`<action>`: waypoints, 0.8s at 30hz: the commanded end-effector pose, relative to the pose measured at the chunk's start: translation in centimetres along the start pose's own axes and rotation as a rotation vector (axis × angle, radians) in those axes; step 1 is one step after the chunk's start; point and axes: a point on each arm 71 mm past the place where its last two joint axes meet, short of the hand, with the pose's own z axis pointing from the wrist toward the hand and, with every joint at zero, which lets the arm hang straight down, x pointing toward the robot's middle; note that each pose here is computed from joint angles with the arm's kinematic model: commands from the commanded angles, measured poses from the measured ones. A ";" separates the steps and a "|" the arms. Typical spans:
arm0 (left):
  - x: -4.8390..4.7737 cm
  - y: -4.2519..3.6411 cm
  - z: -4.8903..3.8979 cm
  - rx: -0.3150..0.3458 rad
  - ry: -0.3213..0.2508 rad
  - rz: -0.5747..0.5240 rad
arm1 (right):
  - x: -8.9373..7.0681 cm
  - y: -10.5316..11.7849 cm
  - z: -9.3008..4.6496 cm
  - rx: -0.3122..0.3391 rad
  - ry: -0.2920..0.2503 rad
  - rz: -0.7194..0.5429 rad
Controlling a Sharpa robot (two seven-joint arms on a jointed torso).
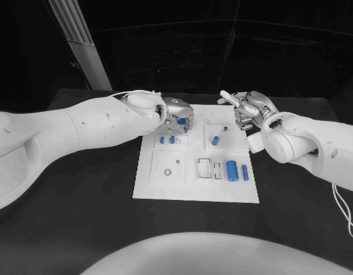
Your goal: Assemble the parts on the task board
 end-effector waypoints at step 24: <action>0.85 0.56 -0.25 -0.040 0.052 0.021 | 0.1 0.1 0.1 -0.004 0.009 0.009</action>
